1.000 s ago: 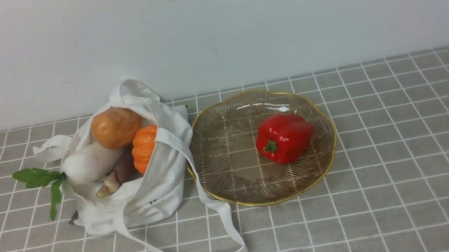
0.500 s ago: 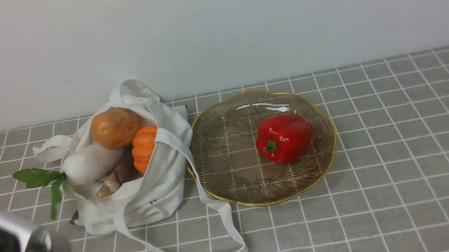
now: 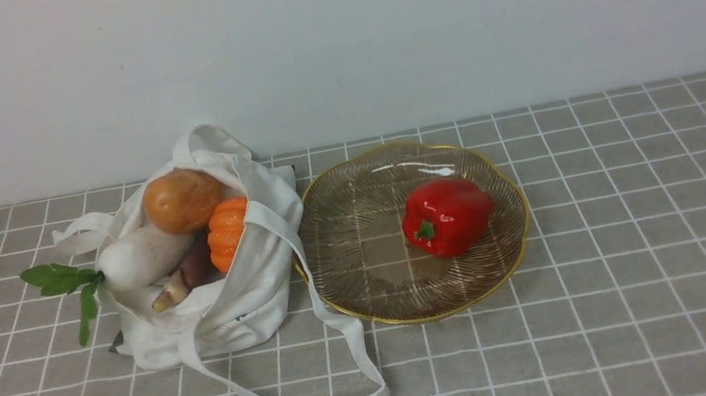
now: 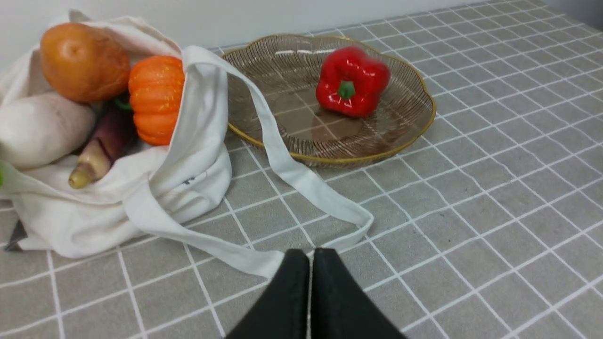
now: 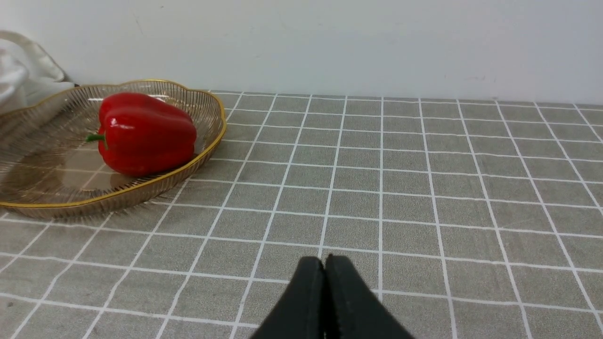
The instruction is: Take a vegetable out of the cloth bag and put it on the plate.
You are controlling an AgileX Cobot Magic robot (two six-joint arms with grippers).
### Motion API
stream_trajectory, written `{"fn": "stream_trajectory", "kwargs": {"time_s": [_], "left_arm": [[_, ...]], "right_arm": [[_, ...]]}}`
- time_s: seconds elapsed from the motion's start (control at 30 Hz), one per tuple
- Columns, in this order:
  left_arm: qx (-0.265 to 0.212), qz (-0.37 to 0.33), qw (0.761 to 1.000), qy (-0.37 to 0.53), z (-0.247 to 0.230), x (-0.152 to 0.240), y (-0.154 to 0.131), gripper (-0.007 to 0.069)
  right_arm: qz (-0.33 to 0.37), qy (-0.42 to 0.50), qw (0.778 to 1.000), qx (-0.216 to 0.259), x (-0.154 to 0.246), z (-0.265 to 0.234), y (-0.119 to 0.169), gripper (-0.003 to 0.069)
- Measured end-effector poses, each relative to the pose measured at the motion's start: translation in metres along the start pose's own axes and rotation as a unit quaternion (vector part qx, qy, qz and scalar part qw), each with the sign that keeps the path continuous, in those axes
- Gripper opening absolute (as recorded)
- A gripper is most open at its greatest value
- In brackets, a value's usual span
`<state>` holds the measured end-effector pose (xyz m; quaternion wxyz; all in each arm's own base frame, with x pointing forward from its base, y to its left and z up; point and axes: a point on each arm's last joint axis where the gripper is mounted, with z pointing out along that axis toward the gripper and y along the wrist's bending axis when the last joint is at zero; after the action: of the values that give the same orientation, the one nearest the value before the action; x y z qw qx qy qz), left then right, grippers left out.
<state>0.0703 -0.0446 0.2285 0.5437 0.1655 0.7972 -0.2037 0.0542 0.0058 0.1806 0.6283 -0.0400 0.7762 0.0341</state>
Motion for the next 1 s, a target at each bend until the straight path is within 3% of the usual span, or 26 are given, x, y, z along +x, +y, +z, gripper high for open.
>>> {"fn": "stream_trajectory", "kwargs": {"time_s": [0.4, 0.53, 0.63, 0.67, 0.77, 0.9, 1.0], "left_arm": [[-0.003, 0.008, 1.000, -0.006, -0.002, 0.005, 0.001, -0.0004], [-0.024, 0.012, 0.999, -0.039, -0.010, 0.016, 0.006, -0.0004], [-0.096, 0.009, 0.993, -0.072, -0.015, 0.034, 0.017, -0.0004], [-0.101, 0.009, 0.992, -0.077, -0.016, 0.034, 0.017, -0.0004], [-0.187, 0.005, 0.978, -0.087, -0.017, 0.047, 0.028, -0.0004], [-0.239, -0.001, 0.968, -0.076, -0.017, 0.054, 0.035, -0.0004], [-0.252, -0.001, 0.965, -0.073, -0.017, 0.055, 0.036, -0.0004]], "right_arm": [[0.000, 0.000, 1.000, 0.000, 0.000, 0.000, 0.000, -0.0015], [0.000, 0.000, 1.000, 0.000, 0.000, 0.000, 0.000, -0.0015], [0.000, 0.000, 1.000, 0.000, 0.000, 0.000, 0.000, -0.0015], [0.000, 0.000, 1.000, 0.000, 0.000, 0.000, 0.000, -0.0015], [0.000, 0.000, 1.000, 0.000, 0.000, 0.000, 0.000, -0.0015], [0.000, 0.000, 1.000, 0.000, 0.000, 0.000, 0.000, -0.0015], [0.000, 0.000, 1.000, 0.000, 0.000, 0.000, 0.000, -0.0015]]}}
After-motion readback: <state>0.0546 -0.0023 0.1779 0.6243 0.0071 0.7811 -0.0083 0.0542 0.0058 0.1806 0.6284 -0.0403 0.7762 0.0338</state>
